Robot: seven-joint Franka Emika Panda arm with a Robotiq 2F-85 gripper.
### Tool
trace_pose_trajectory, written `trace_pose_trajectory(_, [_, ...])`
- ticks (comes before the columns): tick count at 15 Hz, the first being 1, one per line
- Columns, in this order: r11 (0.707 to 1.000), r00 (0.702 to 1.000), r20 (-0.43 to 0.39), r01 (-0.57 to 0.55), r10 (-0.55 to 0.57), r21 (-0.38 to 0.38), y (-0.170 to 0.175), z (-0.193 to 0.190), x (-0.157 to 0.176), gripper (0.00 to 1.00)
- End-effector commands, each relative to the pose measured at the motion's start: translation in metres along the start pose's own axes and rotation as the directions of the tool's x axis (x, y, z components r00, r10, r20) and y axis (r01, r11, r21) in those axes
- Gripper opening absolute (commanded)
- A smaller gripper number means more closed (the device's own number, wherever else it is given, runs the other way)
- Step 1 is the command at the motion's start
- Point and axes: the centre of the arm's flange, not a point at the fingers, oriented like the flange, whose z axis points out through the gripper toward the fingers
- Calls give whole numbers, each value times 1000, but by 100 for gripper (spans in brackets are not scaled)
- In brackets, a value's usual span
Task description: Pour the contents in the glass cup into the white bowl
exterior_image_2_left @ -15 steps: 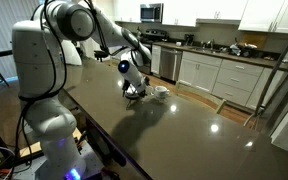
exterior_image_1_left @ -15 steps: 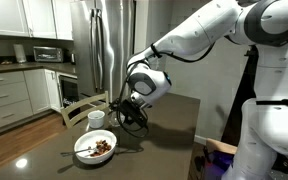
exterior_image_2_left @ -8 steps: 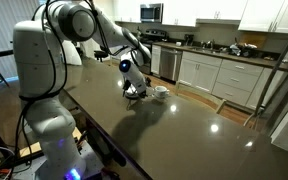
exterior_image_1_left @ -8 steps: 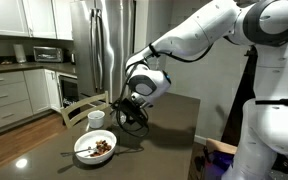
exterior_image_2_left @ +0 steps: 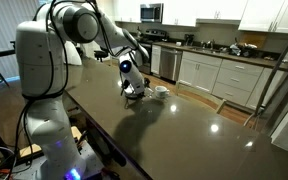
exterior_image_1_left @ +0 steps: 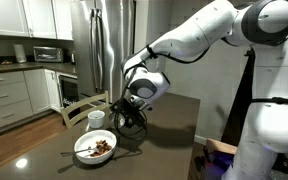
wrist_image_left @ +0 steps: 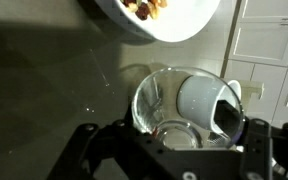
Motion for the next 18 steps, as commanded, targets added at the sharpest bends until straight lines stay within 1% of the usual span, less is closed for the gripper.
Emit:
trace_pose_trajectory(1, [999, 999, 4, -36, 36, -17, -29, -22, 30, 54])
trace_pose_trajectory(7, [998, 998, -4, -67, 67, 8, -39, -30, 48, 54])
trace_pose_trajectory(13, [993, 992, 36, -121, 120, 13, -46, -33, 51, 54])
trace_pose_trajectory(18, [983, 980, 77, -182, 182, -3, -46, -30, 57, 54])
